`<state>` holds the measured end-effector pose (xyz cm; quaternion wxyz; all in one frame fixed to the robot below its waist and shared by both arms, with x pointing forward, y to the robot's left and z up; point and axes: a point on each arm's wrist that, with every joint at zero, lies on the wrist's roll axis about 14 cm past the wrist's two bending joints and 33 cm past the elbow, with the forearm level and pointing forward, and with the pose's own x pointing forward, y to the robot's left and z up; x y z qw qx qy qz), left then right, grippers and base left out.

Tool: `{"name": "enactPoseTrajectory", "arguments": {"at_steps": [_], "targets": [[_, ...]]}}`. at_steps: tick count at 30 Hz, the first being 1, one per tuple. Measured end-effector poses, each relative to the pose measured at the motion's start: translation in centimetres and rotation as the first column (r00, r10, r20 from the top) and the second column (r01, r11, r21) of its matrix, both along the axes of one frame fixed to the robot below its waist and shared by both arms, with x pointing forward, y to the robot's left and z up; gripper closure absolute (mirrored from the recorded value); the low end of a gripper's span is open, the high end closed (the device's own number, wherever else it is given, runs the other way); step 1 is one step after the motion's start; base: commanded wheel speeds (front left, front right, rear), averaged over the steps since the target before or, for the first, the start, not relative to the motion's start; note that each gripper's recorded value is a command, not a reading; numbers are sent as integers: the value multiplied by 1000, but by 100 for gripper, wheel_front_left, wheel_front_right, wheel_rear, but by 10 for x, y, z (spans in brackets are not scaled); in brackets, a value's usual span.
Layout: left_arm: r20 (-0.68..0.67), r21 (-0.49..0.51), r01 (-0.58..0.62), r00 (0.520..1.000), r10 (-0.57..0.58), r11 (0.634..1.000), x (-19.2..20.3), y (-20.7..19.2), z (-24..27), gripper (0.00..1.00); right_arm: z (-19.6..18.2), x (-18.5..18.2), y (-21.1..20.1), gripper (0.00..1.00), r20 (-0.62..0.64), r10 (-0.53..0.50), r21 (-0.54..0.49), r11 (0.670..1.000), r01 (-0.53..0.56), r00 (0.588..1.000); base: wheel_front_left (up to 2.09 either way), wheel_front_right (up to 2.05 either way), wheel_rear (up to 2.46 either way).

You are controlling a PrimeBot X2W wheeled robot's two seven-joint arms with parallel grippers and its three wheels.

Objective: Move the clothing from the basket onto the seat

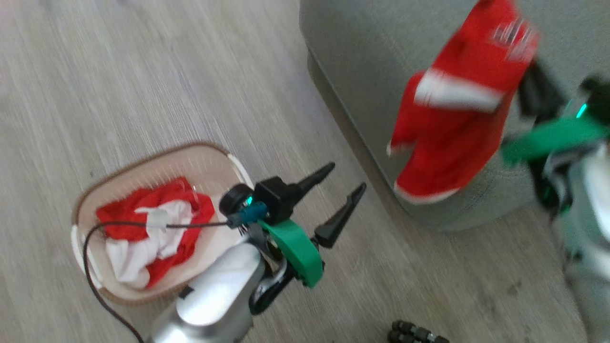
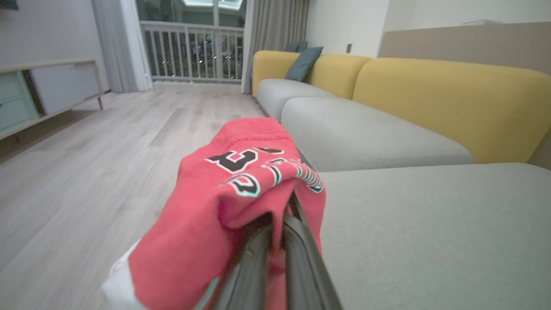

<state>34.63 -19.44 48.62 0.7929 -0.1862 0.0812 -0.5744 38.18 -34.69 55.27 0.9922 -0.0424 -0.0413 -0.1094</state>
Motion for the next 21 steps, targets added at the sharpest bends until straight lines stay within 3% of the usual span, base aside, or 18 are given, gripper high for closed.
{"name": "enactPoseTrajectory", "arguments": {"at_steps": [2,7,12,16,18,21], "targets": [[-20,-4,-13,1000,13,1000,17,2,-11,0,23,35,-19,100,63,-50,0,999,50,997,0,0,0],[-59,23,-30,998,32,999,45,11,-43,0,60,80,-70,100,148,-175,-29,983,181,974,0,0,0],[-110,66,-57,992,64,996,70,31,-85,0,95,120,-118,100,217,-277,-101,948,303,936,0,0,0],[-159,71,-110,980,120,991,91,47,-113,0,118,150,-143,100,302,-341,-95,919,384,891,0,0,0],[-188,80,-136,971,149,988,99,56,-130,0,108,166,-150,100,301,-372,-75,909,411,878,0,0,0],[-236,104,-141,958,162,985,100,65,-157,0,53,186,-155,100,210,-413,-61,899,433,886,0,0,0]]}}
